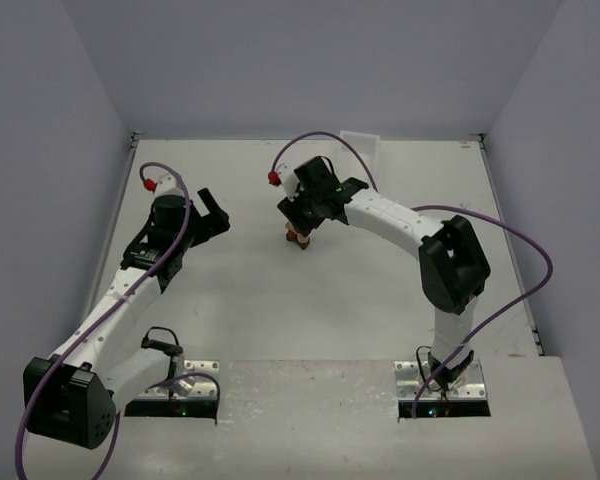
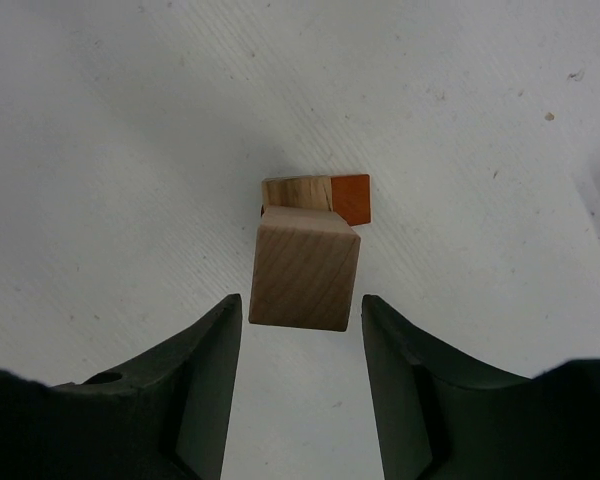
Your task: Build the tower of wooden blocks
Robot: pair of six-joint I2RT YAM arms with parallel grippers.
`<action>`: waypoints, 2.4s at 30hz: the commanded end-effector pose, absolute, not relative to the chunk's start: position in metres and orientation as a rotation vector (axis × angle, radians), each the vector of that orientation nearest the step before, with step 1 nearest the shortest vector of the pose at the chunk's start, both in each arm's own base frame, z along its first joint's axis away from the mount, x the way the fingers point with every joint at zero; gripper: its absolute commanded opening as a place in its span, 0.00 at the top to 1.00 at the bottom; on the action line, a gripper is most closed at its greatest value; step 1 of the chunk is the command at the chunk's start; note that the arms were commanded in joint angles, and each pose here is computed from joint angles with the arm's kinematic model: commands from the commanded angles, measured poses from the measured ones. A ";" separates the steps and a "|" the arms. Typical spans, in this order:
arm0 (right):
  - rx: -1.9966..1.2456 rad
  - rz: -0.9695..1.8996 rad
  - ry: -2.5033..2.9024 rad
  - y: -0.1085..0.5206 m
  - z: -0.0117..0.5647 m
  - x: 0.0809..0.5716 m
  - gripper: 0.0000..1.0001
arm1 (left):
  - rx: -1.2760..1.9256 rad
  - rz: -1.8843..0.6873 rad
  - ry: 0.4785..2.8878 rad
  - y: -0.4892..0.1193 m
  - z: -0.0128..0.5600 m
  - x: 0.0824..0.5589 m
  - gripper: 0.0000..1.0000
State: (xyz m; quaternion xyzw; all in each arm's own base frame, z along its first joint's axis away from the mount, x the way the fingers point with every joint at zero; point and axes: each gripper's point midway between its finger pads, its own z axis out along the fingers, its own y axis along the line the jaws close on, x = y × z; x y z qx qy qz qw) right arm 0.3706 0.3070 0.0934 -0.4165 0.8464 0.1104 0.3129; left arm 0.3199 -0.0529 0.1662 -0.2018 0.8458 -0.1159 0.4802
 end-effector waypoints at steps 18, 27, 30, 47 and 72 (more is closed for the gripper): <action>-0.811 0.371 2.098 0.271 0.202 0.328 0.01 | -0.421 -0.377 1.988 -0.067 0.194 0.328 0.00; -0.670 0.320 2.165 0.241 0.179 0.317 0.01 | -0.432 -0.393 2.010 -0.070 0.188 0.332 0.00; -0.570 0.313 2.196 0.227 0.175 0.323 0.01 | -0.413 -0.428 2.007 -0.077 0.196 0.339 0.00; -0.398 0.338 2.242 0.171 0.146 0.393 0.01 | -0.309 -0.519 2.083 -0.101 0.178 0.355 0.00; -0.604 0.538 2.103 0.192 0.170 0.385 0.01 | -0.282 -0.425 2.308 -0.165 0.155 0.406 0.00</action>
